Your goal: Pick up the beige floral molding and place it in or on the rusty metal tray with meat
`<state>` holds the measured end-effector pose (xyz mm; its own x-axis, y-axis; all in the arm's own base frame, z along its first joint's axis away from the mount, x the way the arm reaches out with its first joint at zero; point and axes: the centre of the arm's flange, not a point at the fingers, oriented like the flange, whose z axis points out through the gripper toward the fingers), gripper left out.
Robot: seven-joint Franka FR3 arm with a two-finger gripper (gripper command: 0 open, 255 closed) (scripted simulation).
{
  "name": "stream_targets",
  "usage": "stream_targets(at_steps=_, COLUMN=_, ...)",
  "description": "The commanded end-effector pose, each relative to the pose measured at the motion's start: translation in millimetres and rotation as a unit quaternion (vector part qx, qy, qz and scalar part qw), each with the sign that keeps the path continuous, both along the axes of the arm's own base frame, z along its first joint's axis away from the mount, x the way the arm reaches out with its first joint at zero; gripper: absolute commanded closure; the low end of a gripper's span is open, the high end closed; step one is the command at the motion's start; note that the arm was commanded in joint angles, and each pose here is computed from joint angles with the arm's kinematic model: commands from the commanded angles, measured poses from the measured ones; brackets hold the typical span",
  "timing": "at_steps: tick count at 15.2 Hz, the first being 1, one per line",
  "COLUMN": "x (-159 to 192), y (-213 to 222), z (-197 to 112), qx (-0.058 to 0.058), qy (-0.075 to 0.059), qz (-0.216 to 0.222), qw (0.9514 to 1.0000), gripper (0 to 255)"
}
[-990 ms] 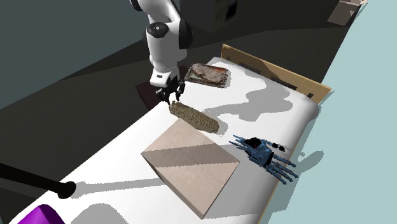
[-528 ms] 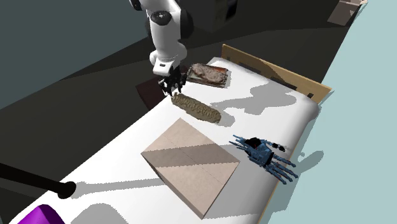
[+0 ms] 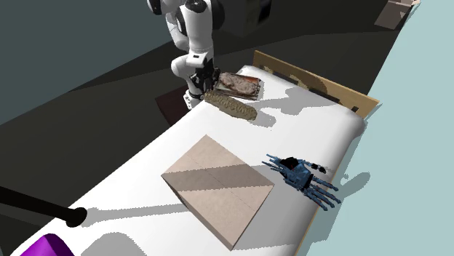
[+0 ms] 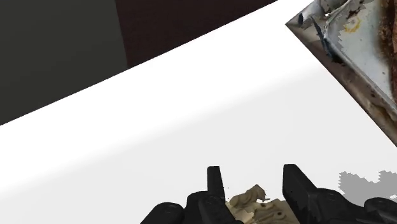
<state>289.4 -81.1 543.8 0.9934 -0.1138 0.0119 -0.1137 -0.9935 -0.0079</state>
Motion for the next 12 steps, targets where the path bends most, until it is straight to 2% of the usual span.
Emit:
stream_targets(at_steps=1, x=-17.9, y=18.3, z=-2.0, qx=0.0, qy=0.0, qz=-0.001, qw=1.0, gripper=255)
stream_targets(at_steps=12, x=-115.1, y=126.2, z=-0.5, qx=0.0, qy=0.0, qz=-0.001, qw=1.0, gripper=255)
